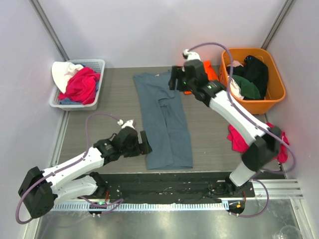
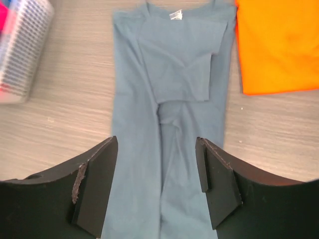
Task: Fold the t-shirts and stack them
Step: Fold the tshirt
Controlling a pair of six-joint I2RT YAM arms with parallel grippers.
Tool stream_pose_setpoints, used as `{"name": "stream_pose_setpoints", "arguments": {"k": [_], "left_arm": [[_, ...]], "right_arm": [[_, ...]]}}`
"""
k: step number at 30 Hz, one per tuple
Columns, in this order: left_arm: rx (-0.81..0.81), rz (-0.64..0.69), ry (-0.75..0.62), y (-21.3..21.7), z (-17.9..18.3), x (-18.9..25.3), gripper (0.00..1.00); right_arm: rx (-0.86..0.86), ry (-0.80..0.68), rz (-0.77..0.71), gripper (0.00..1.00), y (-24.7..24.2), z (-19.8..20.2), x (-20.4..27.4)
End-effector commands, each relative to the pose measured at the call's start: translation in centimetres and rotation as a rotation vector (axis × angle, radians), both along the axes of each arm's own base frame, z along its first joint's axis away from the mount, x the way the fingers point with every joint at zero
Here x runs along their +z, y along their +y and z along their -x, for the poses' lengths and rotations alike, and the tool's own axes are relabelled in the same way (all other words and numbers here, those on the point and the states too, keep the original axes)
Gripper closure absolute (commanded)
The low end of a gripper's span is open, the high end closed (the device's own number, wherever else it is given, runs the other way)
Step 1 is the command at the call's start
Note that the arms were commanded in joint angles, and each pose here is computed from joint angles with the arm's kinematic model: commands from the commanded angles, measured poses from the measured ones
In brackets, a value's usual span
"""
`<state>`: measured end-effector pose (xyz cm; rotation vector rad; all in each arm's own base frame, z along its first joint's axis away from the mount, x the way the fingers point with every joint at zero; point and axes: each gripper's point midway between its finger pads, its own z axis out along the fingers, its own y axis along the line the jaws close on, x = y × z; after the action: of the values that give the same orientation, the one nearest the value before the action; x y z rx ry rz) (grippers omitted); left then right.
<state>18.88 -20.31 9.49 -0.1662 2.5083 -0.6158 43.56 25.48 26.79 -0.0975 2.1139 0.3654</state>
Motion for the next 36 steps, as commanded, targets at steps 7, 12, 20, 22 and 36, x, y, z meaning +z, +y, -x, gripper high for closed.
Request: {"name": "stream_pose_setpoints", "arguments": {"k": [7, 12, 20, 22, 36], "left_arm": [[0.089, 0.102, -0.045, -1.4, 1.2, -2.4, 0.11], [0.067, 0.104, -0.023, -2.5, 1.8, -3.8, 0.11], [0.012, 0.074, 0.028, -5.1, 3.9, -5.4, 0.24], [0.016, 0.065, 0.032, -5.0, 4.1, -5.5, 0.28], [0.063, 0.061, 0.014, -2.3, 4.9, -3.9, 0.74]], "right_arm": [[-0.106, 0.215, -0.038, 0.28, -7.2, 12.8, -9.5], [-0.134, 0.246, -0.020, 0.28, -9.4, 15.9, -10.9], [-0.163, 0.297, -0.008, 0.28, -11.3, 18.7, -13.1], [-0.168, 0.298, -0.016, 0.28, -11.3, 18.8, -13.1], [-0.170, 0.371, -0.016, 0.28, -11.5, 20.6, -15.5]]}}
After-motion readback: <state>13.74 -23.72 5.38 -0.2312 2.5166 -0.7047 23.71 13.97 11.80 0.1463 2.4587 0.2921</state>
